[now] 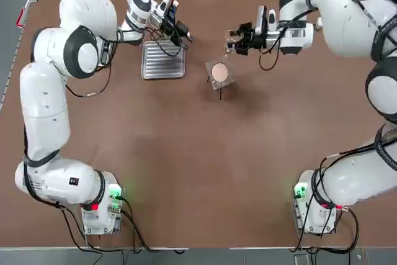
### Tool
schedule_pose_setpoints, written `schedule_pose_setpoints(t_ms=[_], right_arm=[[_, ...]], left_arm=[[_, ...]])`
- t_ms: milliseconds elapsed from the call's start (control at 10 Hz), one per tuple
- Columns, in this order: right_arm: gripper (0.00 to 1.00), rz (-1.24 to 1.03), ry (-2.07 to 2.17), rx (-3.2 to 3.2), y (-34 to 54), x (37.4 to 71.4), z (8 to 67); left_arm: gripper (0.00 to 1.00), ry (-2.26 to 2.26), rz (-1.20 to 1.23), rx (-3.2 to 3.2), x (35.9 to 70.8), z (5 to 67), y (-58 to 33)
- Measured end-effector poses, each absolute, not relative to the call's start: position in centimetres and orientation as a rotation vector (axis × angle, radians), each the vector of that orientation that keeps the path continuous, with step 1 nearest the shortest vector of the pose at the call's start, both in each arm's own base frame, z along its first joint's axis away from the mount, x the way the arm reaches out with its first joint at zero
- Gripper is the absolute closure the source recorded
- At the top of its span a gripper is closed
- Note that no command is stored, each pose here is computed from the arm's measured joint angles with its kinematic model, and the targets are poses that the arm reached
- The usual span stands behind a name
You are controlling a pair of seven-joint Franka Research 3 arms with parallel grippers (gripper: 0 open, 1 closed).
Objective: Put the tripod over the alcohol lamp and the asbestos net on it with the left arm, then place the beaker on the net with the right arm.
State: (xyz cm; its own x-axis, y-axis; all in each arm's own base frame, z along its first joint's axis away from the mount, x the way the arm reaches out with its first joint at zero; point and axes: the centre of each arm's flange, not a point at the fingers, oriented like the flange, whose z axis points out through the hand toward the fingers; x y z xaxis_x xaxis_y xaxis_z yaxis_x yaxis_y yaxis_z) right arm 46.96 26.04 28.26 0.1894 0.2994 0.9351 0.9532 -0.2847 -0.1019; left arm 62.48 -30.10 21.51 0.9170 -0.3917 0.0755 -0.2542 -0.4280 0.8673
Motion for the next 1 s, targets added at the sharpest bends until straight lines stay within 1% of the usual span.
schedule_pose_setpoints(t_ms=[500, 700, 1000], right_arm=[[0.42, -1.062, -1.188, -1.76, 29.6, 43.5, 27.5], [0.42, -1.052, -1.189, -1.768, 29.8, 42.8, 27.0], [0.42, -1.057, -1.191, -1.769, 29.9, 42.1, 26.5]], left_arm=[[0.0, -0.589, 0.022, 2.309, 62.9, 31.3, -21.0], [0.0, -0.702, 0.067, 2.459, 62.8, 34.1, -16.8], [0.0, -0.969, 0.117, 2.655, 62.2, 39.3, -14.3]])
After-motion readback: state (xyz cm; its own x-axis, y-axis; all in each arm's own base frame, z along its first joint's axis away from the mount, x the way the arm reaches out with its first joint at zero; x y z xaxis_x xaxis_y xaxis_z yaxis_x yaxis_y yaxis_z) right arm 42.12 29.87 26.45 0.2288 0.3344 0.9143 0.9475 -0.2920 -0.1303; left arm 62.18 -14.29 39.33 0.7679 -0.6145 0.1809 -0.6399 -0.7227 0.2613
